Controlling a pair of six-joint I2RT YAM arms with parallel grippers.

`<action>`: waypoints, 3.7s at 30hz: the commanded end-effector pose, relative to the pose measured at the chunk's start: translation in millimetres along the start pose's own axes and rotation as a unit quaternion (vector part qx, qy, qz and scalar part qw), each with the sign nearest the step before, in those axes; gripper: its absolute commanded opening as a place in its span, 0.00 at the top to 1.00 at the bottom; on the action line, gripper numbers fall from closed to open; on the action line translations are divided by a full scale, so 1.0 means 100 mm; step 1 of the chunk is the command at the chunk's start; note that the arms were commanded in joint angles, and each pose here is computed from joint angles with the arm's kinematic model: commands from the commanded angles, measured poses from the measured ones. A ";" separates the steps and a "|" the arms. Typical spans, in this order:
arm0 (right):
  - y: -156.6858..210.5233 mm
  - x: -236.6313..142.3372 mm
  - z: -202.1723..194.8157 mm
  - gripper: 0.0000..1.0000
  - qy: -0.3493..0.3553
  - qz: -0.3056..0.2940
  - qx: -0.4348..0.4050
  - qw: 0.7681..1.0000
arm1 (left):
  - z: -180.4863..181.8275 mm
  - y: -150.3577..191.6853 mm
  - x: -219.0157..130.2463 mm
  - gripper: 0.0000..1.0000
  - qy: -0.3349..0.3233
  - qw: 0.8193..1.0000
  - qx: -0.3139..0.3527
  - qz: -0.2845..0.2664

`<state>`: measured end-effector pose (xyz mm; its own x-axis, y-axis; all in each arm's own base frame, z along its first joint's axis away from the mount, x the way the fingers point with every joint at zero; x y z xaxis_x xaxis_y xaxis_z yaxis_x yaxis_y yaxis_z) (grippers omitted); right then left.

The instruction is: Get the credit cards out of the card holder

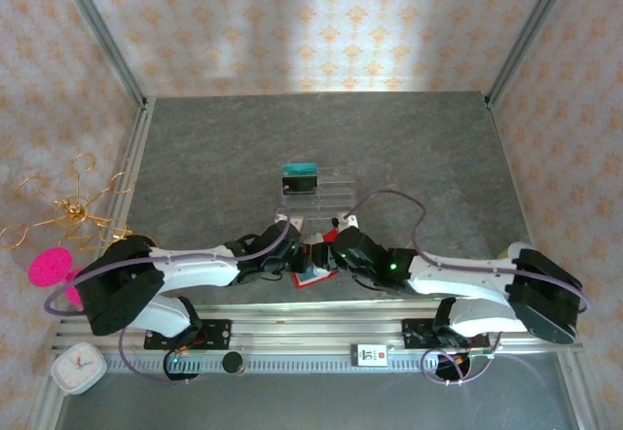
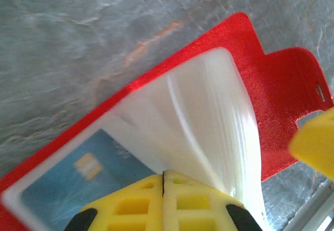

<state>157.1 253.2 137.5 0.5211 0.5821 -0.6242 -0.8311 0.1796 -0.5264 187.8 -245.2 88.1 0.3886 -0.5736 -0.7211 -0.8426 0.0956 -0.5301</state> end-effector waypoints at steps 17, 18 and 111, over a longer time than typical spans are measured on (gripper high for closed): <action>0.20 -0.09 -0.23 0.92 -0.017 0.037 -0.019 0.999 | -0.18 -0.07 0.34 1.00 0.000 0.999 0.035 0.039; 0.19 -0.06 -0.23 0.92 -0.017 0.036 -0.020 0.999 | -0.18 -0.07 0.33 1.00 0.001 0.999 0.035 0.037; 0.11 0.54 -0.43 0.87 0.057 0.120 0.071 0.989 | 0.47 0.08 0.03 1.00 -0.076 0.996 0.030 -0.026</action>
<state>189.4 258.5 84.4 0.3364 0.5461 -0.7672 -0.9398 0.1424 -0.3107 194.0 -209.9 69.6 0.4877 -0.4908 -0.7220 -0.8028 0.0727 -0.5917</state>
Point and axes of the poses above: each hand's point on the last joint's axis, 136 mm out from that joint toward the fingers, its own x axis out along the fingers, its own z axis along the line the jaws close on, y = z × x, the point moved 6 cm from there along -x, back along the fingers, and after that the axes turned 9 degrees about x, right-handed, at the moved point
